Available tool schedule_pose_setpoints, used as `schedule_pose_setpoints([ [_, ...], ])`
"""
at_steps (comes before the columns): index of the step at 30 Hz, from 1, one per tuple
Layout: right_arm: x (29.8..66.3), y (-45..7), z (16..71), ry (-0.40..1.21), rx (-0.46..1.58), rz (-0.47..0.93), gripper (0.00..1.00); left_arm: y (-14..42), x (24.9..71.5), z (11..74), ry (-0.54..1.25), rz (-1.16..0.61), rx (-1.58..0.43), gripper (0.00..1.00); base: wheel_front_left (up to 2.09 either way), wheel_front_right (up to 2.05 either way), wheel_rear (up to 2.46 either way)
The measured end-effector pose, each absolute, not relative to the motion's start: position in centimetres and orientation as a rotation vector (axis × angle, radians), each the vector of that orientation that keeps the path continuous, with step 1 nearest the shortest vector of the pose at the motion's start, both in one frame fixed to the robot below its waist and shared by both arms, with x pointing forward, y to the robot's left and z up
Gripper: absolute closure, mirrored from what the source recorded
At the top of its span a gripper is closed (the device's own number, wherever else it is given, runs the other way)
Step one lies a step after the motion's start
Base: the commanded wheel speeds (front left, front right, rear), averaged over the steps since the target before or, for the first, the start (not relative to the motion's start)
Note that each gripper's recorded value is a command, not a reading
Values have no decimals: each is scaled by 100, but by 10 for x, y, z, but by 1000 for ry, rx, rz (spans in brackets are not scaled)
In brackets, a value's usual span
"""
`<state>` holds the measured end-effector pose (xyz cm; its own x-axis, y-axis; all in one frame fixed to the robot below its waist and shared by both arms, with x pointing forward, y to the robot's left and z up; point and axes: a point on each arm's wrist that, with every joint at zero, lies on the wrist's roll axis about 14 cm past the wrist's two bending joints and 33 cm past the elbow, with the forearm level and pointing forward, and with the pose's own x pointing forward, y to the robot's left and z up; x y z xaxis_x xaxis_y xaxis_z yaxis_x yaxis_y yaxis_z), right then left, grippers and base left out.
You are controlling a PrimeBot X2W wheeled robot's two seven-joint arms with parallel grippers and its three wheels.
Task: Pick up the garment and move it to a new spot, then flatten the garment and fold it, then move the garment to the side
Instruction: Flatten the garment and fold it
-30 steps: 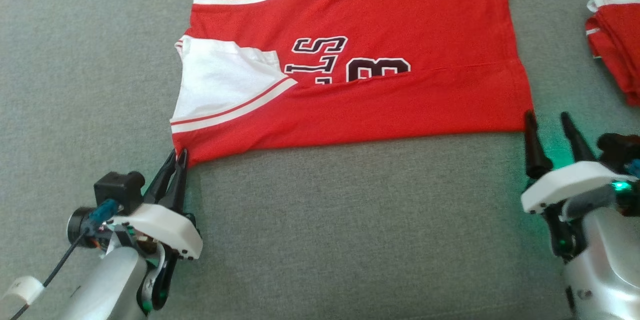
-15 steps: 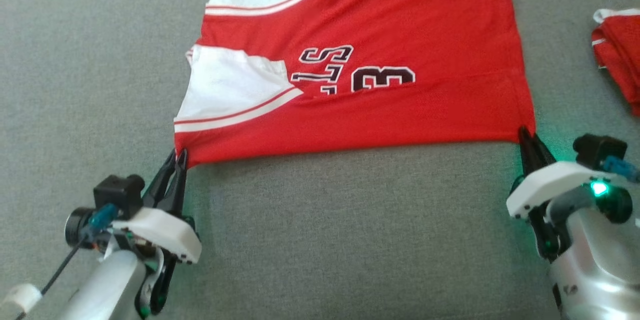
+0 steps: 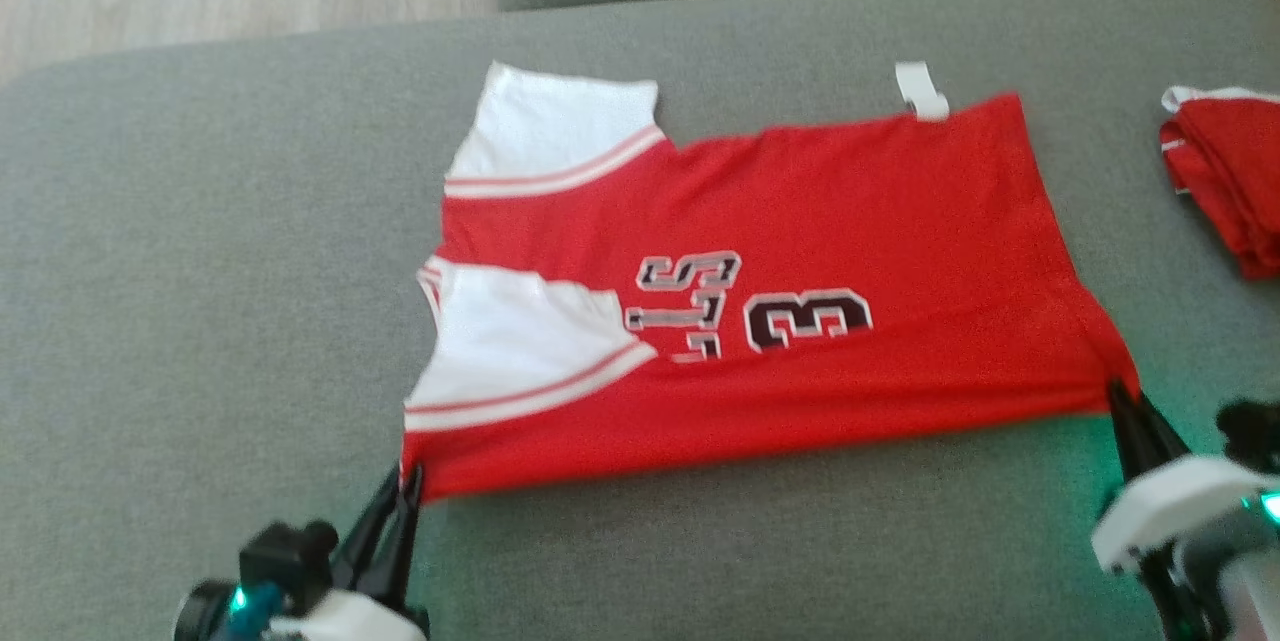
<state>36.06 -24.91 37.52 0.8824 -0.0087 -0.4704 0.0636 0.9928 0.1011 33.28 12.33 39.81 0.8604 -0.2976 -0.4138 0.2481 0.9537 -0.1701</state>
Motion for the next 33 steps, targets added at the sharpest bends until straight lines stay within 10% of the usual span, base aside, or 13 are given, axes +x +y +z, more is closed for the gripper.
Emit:
schedule_pose_setpoints([
  [17, 320, -259, 387, 512, 115, -53, 100, 118, 292, 395, 517, -306, -112, 100, 0, 0, 0],
  [18, 318, -260, 387, 512, 115, -58, 81, 117, 291, 393, 527, -310, -111, 100, 0, 0, 0],
  [19, 317, -260, 387, 511, 112, -62, 37, 116, 290, 392, 533, -311, -113, 100, 0, 0, 0],
  [20, 316, -261, 387, 510, 109, -67, 0, 116, 290, 391, 539, -312, -115, 89, 0, 0, 0],
  [23, 316, -266, 390, 500, 101, -83, 0, 116, 288, 386, 563, -312, -108, 6, 0, 0, 0],
  [33, 329, -269, 413, 399, 73, -88, 0, 109, 321, 404, 502, -336, -107, 0, 0, 0, 0],
])
